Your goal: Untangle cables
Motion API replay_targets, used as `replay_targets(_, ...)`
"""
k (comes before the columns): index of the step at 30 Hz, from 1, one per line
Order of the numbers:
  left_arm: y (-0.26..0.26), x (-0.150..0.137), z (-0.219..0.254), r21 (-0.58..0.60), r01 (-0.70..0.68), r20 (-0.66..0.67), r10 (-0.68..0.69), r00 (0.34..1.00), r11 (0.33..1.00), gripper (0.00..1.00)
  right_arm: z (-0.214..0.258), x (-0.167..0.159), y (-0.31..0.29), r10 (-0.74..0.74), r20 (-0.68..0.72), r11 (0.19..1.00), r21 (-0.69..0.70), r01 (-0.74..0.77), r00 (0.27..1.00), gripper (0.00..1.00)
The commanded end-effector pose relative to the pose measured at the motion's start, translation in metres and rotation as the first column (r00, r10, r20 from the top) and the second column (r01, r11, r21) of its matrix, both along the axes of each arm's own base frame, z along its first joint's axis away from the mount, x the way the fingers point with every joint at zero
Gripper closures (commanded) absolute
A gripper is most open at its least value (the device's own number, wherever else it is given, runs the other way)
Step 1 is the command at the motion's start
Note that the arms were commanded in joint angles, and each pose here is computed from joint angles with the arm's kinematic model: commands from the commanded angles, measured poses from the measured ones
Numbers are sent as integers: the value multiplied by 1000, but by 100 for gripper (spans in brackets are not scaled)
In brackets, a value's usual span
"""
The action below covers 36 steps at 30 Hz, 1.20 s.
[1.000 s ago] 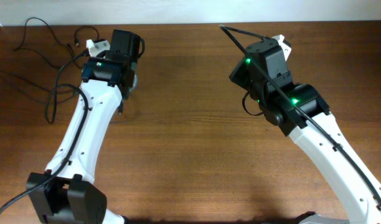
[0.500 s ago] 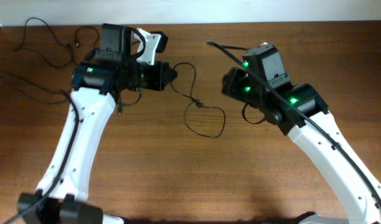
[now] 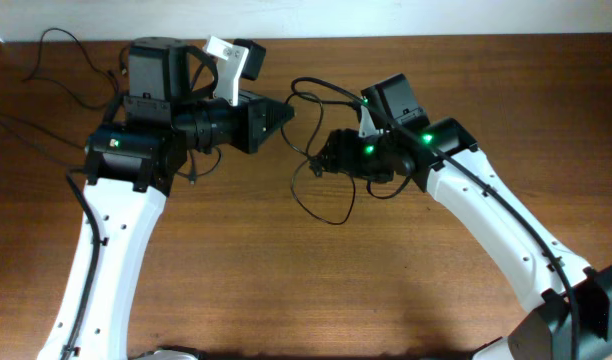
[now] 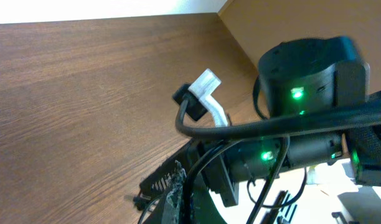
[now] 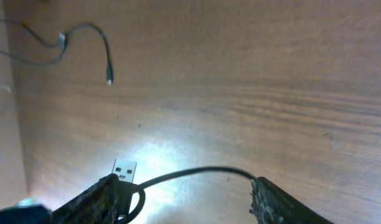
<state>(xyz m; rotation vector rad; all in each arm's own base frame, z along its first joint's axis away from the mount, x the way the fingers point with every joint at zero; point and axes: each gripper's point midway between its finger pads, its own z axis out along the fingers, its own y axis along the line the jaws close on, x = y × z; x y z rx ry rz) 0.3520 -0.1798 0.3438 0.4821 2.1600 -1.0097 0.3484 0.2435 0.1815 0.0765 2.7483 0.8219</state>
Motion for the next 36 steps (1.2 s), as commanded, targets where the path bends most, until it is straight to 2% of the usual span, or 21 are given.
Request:
replay_targets(1, 0, -5, 20, -35, -1, 38, 2, 999, 999, 100, -5, -7, 6, 41, -39, 999, 27, -40, 998, 31)
replay_targets(2, 3, -2, 19, -25, -19, 42, 20, 999, 1000, 100, -6, -6, 3, 50, -25, 999, 11, -50, 998, 29)
replay_targets(3, 14, 8, 13, 12, -104, 30, 104, 994, 994, 100, -7, -3, 0, 104, 28, 994, -35, -103, 994, 23)
replay_targets(5, 29, 18, 9, 5, -221, -39, 221, 974, 975, 100, -13, 4, -14, 183, 104, 973, -159, -165, 978, 1)
replay_targets(7, 38, 21, 8, -1, -251, -53, 251, 967, 968, 100, -19, 13, -39, 135, 102, 966, -233, -108, 986, 1)
replay_targets(9, 42, 20, 7, 1, -258, -65, 258, 964, 966, 100, -19, 15, -50, 131, 89, 970, -219, -109, 987, 1)
replay_targets(10, 41, 20, 6, 0, -255, -68, 255, 965, 967, 100, -16, 11, -42, 226, 107, 962, -180, -205, 968, 1)
replay_targets(12, 41, 19, 7, -14, -266, -92, 264, 960, 964, 100, -7, -9, -21, 465, 174, 885, -107, -453, 868, 1)
replay_targets(13, 40, 19, 7, -25, -274, -110, 269, 957, 962, 100, -9, -15, -19, 488, 167, 873, -111, -475, 857, 1)
replay_targets(18, 29, 13, 15, -83, -212, -120, 202, 972, 974, 100, -32, -17, -18, 484, 160, 875, -105, -473, 860, 1)
replay_targets(21, 26, 11, 19, -105, -198, -127, 184, 975, 975, 100, -48, -16, -18, 441, 144, 898, -83, -433, 886, 0)
replay_targets(22, 21, 7, 23, -130, -164, -126, 148, 981, 978, 100, -55, -16, -17, 440, 148, 898, -83, -432, 886, 10)
replay_targets(23, 19, 6, 25, -142, -147, -121, 130, 984, 979, 100, -59, -15, -17, 435, 155, 900, -81, -428, 887, 25)
replay_targets(24, 17, 5, 27, -152, -135, -118, 117, 986, 979, 100, -61, -14, -17, 416, 154, 909, -73, -410, 896, 48)
replay_targets(27, 17, 4, 27, -151, -135, -121, 117, 986, 979, 100, -67, 2, -30, 278, 127, 957, -123, -263, 952, 96)
replay_targets(30, 24, 6, 25, -148, -153, -131, 134, 982, 977, 100, -77, 15, -57, 98, 97, 969, -234, -73, 990, 96)
replay_targets(33, 34, 8, 22, -144, -183, -147, 162, 976, 973, 100, -78, 18, -62, 54, 96, 967, -251, -28, 994, 96)
replay_targets(34, 35, 9, 22, -143, -184, -145, 164, 976, 972, 100, -76, 17, -58, 67, 96, 972, -232, -43, 993, 84)
replay_targets(35, 35, 9, 22, -138, -189, -143, 169, 975, 972, 100, -74, 17, -52, 110, 109, 974, -209, -85, 988, 66)
replay_targets(36, 37, 10, 20, -128, -197, -144, 178, 973, 972, 100, -67, 16, -40, 179, 133, 975, -154, -158, 975, 54)
